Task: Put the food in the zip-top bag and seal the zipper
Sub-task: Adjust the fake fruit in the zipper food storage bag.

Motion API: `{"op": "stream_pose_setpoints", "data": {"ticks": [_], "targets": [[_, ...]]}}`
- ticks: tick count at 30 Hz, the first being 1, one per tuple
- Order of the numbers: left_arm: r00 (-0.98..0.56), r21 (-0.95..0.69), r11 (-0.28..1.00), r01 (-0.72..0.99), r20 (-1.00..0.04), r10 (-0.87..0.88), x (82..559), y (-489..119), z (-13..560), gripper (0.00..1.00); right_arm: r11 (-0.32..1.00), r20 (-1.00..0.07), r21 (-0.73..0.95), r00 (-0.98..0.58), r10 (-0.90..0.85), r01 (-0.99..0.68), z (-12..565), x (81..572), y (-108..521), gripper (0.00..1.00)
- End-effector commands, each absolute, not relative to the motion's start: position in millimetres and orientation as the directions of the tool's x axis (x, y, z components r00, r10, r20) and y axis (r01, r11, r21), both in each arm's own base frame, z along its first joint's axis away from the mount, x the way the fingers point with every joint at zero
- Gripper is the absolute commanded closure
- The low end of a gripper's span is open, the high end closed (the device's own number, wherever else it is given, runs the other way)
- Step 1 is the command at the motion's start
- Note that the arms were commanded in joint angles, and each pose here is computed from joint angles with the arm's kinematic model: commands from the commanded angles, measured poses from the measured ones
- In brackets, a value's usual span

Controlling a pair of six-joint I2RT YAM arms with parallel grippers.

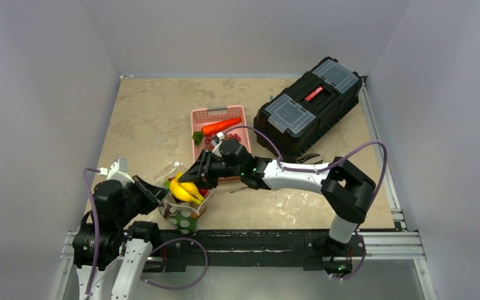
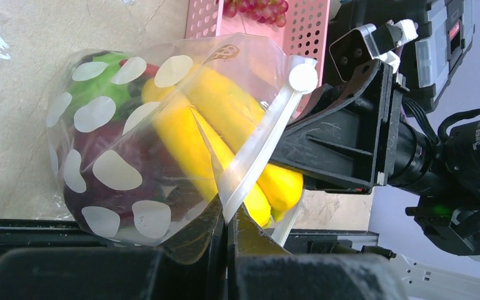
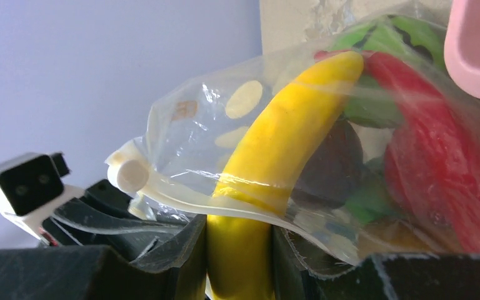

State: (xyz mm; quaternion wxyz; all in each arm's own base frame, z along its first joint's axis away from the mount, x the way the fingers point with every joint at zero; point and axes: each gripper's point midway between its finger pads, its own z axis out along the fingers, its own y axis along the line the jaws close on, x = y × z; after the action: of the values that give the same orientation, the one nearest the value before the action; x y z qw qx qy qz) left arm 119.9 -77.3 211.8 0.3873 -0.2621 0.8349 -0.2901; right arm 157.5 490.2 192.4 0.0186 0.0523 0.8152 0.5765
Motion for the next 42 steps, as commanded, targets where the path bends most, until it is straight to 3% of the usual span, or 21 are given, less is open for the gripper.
{"op": "stream_pose_setpoints", "data": {"ticks": [1, 9, 13, 17, 20, 22, 25, 28, 36, 42], "targets": [[-0.545, -0.714, 0.676, -0.181, -0.499, -0.673, 123.7, -80.8, 220.7, 1.00, 0.206, 0.096, 0.966, -0.953, 0.289, 0.159, 217.6, 184.4, 487.9, 0.87], [-0.541, -0.715, 0.676, -0.180, -0.502, -0.675, 123.6, -80.2, 222.0, 1.00, 0.214, 0.119, 0.961, -0.960, 0.252, 0.175, 207.4, 176.5, 487.8, 0.65], [-0.539, -0.706, 0.683, -0.185, -0.508, -0.672, 122.6, -78.4, 221.6, 1.00, 0.255, 0.034, 0.963, -0.980, 0.198, 0.085, 216.6, 168.2, 483.5, 0.52], [-0.540, -0.705, 0.685, -0.183, -0.510, -0.670, 122.5, -78.4, 222.1, 1.00, 0.331, -0.062, 0.943, -0.990, 0.127, -0.016, 209.8, 160.3, 478.4, 0.46], [-0.539, -0.706, 0.684, -0.184, -0.509, -0.671, 122.6, -78.4, 222.2, 1.00, 0.400, -0.203, 0.902, -0.977, 0.065, -0.160, 208.3, 163.5, 477.4, 0.42], [-0.539, -0.705, 0.686, -0.181, -0.513, -0.668, 122.6, -78.3, 222.7, 1.00, 0.457, -0.354, 0.826, -0.935, -0.033, -0.329, 207.2, 161.0, 479.0, 0.40], [-0.541, -0.702, 0.688, -0.184, -0.512, -0.667, 122.7, -78.0, 222.0, 1.00, 0.515, -0.569, 0.660, -0.812, -0.132, -0.547, 214.8, 160.6, 477.6, 0.35], [-0.544, -0.696, 0.694, -0.184, -0.516, -0.661, 123.1, -77.5, 222.2, 1.00, 0.518, -0.705, 0.513, -0.680, -0.200, -0.684, 225.8, 155.6, 474.5, 0.25], [-0.548, -0.691, 0.698, -0.190, -0.515, -0.659, 126.0, -77.2, 222.2, 1.00, 0.570, -0.789, 0.156, -0.449, -0.420, -0.807, 222.6, 156.3, 473.3, 0.28], [-0.552, -0.685, 0.702, -0.194, -0.516, -0.655, 127.6, -76.8, 221.4, 1.00, 0.558, -0.757, -0.023, -0.350, -0.551, -0.829, 202.9, 144.7, 482.3, 0.33]]}}
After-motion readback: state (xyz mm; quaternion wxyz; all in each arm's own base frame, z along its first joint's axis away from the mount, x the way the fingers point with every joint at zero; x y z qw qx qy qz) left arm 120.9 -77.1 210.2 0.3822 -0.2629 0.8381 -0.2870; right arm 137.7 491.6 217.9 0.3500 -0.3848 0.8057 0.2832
